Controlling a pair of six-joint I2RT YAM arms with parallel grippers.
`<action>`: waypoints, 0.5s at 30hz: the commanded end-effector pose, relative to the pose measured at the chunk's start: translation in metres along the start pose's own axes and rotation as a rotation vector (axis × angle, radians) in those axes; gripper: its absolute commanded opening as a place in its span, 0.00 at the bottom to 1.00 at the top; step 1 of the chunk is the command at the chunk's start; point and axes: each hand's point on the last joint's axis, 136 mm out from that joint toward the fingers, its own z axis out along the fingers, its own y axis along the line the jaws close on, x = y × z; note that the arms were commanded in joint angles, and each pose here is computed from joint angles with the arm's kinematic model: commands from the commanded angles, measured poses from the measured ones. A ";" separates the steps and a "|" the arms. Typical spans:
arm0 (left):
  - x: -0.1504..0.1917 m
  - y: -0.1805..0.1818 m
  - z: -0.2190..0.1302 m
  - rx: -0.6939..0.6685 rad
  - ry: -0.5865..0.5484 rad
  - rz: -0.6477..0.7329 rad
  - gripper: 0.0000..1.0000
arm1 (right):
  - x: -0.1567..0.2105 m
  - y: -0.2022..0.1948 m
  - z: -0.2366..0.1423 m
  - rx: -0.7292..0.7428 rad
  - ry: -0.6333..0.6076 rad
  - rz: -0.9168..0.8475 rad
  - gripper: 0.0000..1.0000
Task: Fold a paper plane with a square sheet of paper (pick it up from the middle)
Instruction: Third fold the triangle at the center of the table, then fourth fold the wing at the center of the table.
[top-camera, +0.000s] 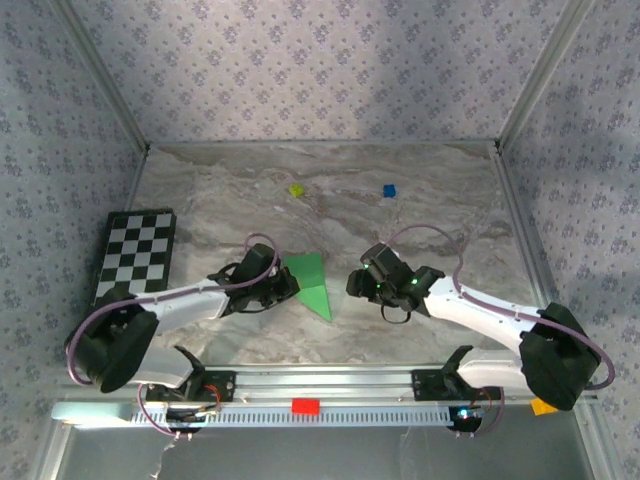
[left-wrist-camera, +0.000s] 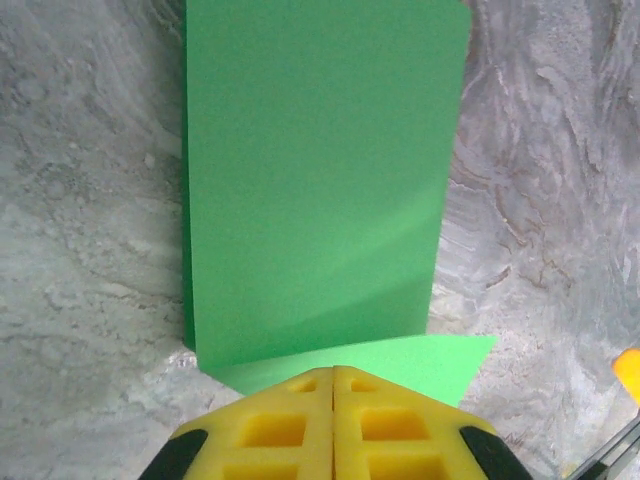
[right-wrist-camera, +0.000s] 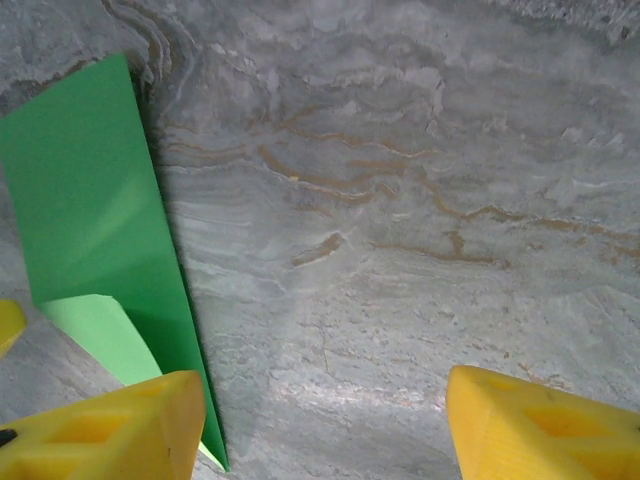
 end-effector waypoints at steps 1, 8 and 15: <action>-0.010 -0.003 -0.013 -0.021 -0.029 0.042 0.08 | -0.009 0.005 -0.002 0.017 -0.031 -0.024 0.64; -0.018 0.005 -0.023 0.004 -0.044 0.016 0.09 | -0.013 0.047 -0.002 -0.072 -0.143 -0.257 0.63; -0.022 0.014 -0.032 0.019 -0.055 0.001 0.14 | 0.001 0.063 0.010 -0.112 -0.102 -0.331 0.57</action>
